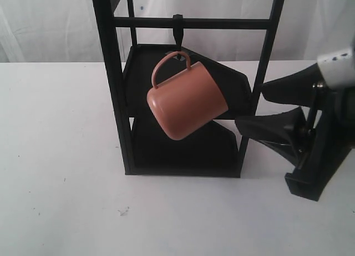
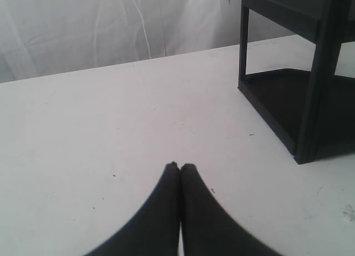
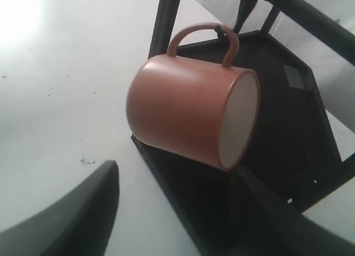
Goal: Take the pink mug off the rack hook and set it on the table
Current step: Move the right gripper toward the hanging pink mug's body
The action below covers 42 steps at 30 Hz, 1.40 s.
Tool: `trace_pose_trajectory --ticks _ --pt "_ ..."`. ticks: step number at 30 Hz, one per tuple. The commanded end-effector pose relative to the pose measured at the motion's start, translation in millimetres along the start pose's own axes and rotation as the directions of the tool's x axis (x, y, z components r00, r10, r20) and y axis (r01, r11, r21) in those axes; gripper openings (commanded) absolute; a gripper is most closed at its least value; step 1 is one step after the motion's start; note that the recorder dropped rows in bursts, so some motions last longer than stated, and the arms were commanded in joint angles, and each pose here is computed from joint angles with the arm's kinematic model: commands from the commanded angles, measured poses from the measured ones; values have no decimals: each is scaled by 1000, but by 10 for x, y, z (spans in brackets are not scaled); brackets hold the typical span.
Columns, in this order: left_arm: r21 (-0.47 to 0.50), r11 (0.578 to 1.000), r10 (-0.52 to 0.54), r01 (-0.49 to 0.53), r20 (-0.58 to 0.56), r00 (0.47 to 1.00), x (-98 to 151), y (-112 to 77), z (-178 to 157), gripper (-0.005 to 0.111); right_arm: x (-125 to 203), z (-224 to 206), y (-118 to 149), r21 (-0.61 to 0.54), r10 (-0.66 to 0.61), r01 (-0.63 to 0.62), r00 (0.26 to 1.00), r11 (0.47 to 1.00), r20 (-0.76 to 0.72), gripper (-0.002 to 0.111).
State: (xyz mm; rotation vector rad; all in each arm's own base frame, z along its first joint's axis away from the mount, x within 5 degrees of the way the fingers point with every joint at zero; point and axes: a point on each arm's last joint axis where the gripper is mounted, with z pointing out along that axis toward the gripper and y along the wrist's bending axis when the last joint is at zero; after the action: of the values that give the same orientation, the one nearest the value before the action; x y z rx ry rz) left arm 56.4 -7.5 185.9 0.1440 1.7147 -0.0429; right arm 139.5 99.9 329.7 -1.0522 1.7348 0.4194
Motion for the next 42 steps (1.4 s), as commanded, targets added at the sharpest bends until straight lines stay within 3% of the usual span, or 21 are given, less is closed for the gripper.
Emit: trace_pose_trajectory --ticks 1,7,14,26,42 --pt "-2 1000 -6 6 -2 1000 11 0 -1 0 -4 78 -59 22 -4 4 1000 1000 1 56" --pt "-2 1000 -6 6 -2 1000 11 0 -1 0 50 245 -97 -15 9 -9 999 1000 -32 56" --pt "-2 1000 -6 6 -2 1000 11 0 -1 0 92 448 -138 -61 8 -10 1000 998 -29 65" --pt "-2 1000 -6 6 -2 1000 11 0 -1 0 57 516 -189 -34 -20 20 999 999 27 65" --pt "-2 1000 -6 6 -2 1000 11 0 -1 0 -4 720 -206 -174 8 -7 1000 985 7 65"
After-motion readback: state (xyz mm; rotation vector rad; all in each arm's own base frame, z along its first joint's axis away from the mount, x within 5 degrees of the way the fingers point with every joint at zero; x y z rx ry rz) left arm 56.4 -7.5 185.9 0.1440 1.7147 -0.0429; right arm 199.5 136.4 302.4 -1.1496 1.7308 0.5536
